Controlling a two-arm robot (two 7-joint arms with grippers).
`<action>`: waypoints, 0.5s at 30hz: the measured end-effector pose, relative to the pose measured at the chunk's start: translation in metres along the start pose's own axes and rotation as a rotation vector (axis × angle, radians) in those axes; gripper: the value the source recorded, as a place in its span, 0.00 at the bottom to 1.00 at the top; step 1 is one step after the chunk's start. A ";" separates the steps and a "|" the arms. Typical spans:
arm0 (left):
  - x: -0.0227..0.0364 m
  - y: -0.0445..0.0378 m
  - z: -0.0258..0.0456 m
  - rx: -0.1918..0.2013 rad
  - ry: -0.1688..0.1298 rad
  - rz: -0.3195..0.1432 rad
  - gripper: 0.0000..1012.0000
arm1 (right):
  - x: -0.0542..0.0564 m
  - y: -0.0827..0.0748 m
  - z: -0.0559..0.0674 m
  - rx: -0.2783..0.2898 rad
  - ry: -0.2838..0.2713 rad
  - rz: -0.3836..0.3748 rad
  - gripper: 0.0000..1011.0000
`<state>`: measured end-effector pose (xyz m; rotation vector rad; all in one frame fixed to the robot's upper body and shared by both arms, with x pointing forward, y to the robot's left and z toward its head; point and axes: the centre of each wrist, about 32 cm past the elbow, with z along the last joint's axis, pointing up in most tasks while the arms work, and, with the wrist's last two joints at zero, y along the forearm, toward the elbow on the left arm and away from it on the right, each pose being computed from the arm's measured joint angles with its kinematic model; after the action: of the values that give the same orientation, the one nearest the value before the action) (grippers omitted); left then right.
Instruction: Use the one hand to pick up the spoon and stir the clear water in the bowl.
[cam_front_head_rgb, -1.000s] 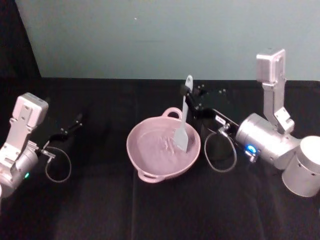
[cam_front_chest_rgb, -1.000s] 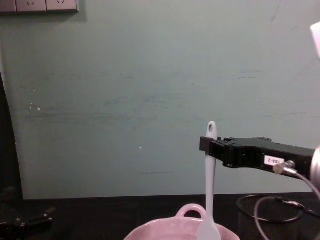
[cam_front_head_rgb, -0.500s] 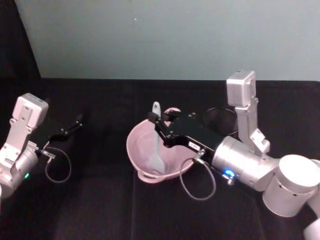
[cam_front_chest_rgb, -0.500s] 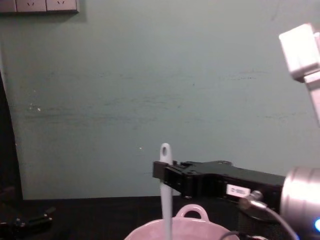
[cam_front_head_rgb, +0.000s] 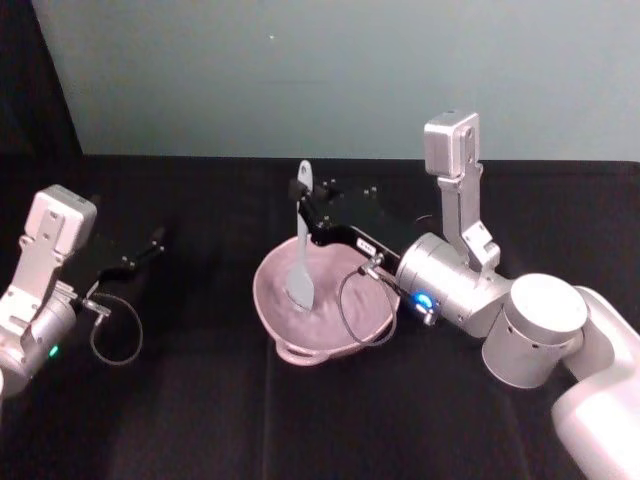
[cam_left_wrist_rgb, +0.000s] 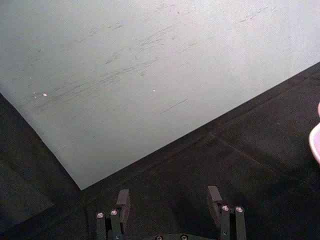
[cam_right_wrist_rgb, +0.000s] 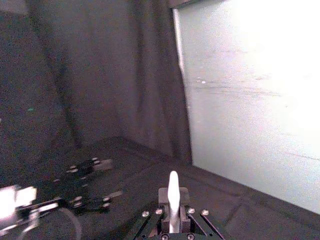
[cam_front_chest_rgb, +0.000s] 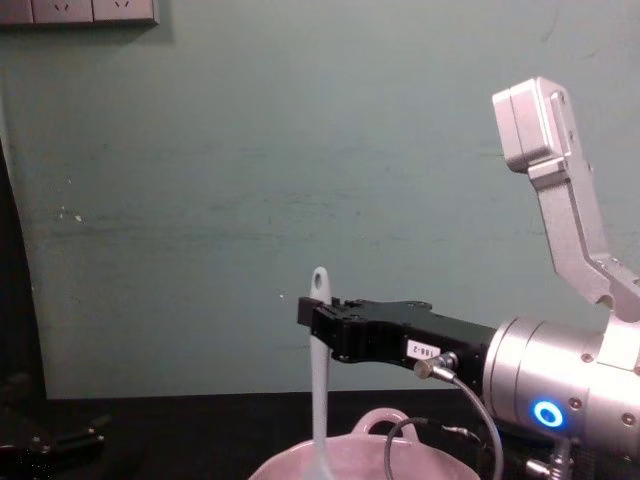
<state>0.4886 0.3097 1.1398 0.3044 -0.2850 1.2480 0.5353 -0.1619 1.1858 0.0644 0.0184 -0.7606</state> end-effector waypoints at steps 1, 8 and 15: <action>0.0000 0.0000 0.0000 0.000 0.000 0.000 1.00 | 0.002 0.001 -0.001 0.002 -0.001 -0.010 0.11; 0.0000 0.0000 0.0000 0.000 0.000 0.000 1.00 | 0.011 0.001 -0.003 0.032 -0.052 -0.077 0.11; 0.0000 0.0000 0.0000 0.000 0.000 0.000 1.00 | 0.014 -0.014 0.007 0.006 -0.101 -0.114 0.11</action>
<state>0.4886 0.3096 1.1398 0.3044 -0.2850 1.2479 0.5359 -0.1824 1.1911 0.0303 -0.0768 -0.8767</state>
